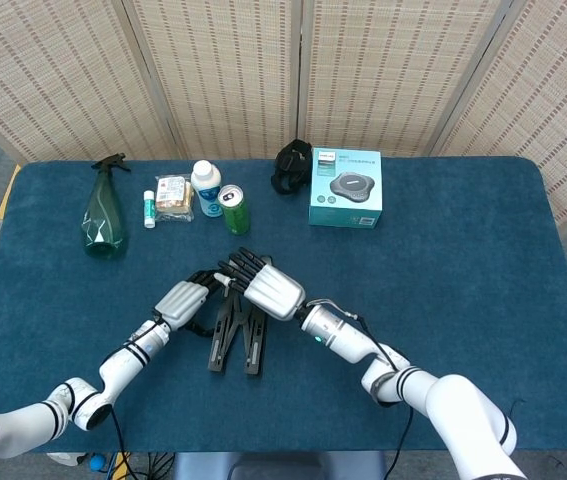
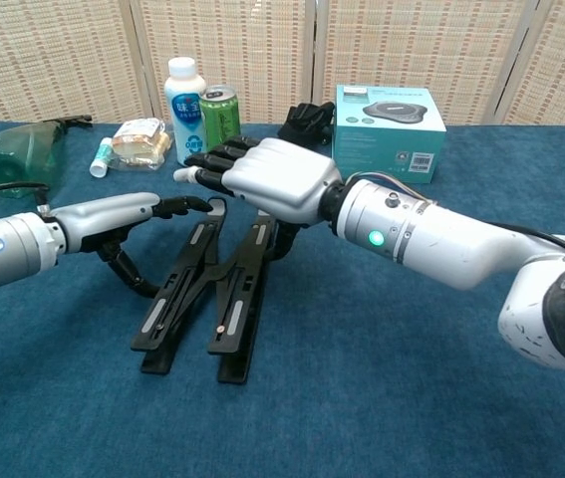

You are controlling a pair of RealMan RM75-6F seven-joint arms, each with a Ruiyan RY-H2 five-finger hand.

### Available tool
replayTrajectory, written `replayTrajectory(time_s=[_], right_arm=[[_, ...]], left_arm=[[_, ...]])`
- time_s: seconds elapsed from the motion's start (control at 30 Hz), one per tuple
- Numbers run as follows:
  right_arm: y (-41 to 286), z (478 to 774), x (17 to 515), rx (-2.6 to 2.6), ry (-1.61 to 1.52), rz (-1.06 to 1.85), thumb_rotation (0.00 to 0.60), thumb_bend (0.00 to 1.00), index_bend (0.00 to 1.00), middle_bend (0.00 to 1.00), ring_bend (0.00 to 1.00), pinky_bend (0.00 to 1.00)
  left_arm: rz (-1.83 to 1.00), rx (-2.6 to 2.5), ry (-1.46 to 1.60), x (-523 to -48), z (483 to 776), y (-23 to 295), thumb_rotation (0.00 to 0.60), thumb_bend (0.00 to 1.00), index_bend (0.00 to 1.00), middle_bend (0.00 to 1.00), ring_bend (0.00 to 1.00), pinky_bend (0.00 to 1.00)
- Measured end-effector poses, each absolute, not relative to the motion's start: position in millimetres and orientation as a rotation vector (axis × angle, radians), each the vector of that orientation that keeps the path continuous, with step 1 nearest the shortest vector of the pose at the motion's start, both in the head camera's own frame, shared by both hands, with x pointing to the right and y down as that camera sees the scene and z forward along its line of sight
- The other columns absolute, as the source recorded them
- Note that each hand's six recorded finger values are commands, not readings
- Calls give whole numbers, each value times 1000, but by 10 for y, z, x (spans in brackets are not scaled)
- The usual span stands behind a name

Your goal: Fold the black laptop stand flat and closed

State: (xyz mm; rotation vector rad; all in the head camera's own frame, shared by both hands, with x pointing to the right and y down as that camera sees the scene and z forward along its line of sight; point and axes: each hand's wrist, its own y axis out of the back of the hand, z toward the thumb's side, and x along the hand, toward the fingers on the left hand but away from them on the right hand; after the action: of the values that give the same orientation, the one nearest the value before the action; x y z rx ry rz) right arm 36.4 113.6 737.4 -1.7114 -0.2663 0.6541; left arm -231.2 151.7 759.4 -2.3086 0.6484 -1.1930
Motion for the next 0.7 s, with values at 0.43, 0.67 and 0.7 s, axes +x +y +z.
replayTrajectory(time_s=[0.43, 0.67, 0.7], right_arm=[[1137, 7283, 462, -1755, -250, 643, 600, 0, 0, 0, 0, 0], [1119, 7085, 537, -1899, -166, 620, 600, 0, 0, 0, 0, 0], [1102, 7066, 551, -1922, -143, 624, 600, 0, 0, 0, 0, 0]], left_arm=[[-1254, -2235, 703, -2600, 7565, 1433, 600, 137, 0, 0, 0, 32], [-1304, -2122, 809, -3044, 7395, 1310, 600, 137, 0, 0, 0, 32], [-1315, -2102, 833, -3121, 7359, 1286, 600, 137, 0, 0, 0, 31]])
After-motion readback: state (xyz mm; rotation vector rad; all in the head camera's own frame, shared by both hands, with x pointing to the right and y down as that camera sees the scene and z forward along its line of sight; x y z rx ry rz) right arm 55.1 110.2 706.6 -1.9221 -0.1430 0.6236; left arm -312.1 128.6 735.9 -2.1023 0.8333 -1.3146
